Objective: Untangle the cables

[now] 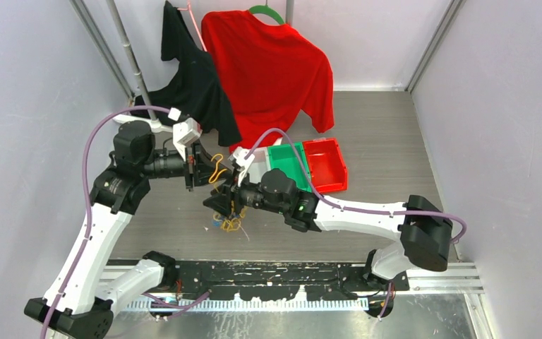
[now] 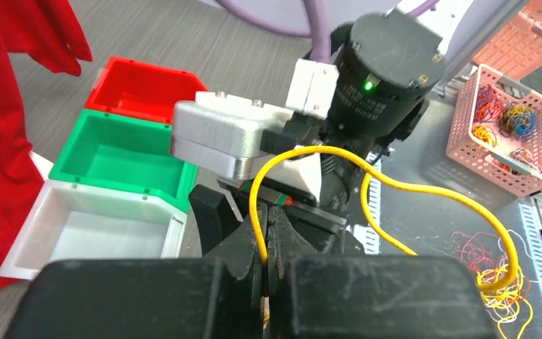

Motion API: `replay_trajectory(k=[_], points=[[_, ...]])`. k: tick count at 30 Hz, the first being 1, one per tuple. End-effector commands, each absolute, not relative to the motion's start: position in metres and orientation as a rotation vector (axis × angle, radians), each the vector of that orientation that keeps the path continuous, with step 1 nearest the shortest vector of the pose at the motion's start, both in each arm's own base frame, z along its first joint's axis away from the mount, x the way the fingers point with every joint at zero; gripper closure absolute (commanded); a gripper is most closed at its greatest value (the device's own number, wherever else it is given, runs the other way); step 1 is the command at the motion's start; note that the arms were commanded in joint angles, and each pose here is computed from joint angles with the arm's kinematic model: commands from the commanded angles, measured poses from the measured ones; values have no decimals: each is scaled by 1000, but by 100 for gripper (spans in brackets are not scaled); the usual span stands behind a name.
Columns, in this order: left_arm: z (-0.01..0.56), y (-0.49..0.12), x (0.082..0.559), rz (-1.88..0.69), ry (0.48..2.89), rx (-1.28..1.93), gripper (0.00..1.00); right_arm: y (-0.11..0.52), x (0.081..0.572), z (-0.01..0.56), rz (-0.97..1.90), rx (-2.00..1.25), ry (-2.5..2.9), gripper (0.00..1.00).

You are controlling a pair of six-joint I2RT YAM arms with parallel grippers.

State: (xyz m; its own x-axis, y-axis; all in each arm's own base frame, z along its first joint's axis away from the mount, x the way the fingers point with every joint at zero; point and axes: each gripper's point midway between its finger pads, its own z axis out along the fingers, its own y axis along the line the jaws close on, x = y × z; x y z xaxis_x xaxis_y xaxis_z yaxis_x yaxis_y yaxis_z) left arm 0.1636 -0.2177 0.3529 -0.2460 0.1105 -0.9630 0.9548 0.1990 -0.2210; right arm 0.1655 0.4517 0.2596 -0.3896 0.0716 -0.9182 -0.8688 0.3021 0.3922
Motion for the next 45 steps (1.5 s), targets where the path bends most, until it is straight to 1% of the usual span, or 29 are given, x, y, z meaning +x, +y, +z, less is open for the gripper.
replay_trajectory(k=[1,7,11,15,17,23,26,30,34,37,41,45], points=[[405,-220,138,-1225,1404,1092,100,446,186,245,1217,-587,1641,54],[439,-219,133,-1211,1320,1080,100,436,192,206,1166,-531,1702,54],[456,-218,134,-1178,1275,1070,100,428,196,190,1151,-481,1709,43],[471,-217,137,-1137,1229,1054,100,422,199,177,1118,-461,1732,39],[479,-217,139,-1120,1210,1051,100,422,200,172,1111,-454,1740,36],[489,-218,141,-1105,1188,1058,100,413,194,192,1114,-463,1680,21],[488,-218,141,-1092,1180,1068,100,394,192,203,1072,-460,1660,17],[487,-217,143,-1078,1178,1074,100,363,191,215,989,-460,1652,17],[486,-219,146,-1083,1183,1075,100,355,179,240,1036,-484,1601,17],[488,-220,151,-1078,1181,1070,100,368,168,264,1113,-523,1546,17],[496,-221,154,-1072,1171,1070,100,397,158,278,1136,-607,1503,17],[506,-222,156,-1067,1156,1071,100,421,174,272,1071,-603,1522,19]])
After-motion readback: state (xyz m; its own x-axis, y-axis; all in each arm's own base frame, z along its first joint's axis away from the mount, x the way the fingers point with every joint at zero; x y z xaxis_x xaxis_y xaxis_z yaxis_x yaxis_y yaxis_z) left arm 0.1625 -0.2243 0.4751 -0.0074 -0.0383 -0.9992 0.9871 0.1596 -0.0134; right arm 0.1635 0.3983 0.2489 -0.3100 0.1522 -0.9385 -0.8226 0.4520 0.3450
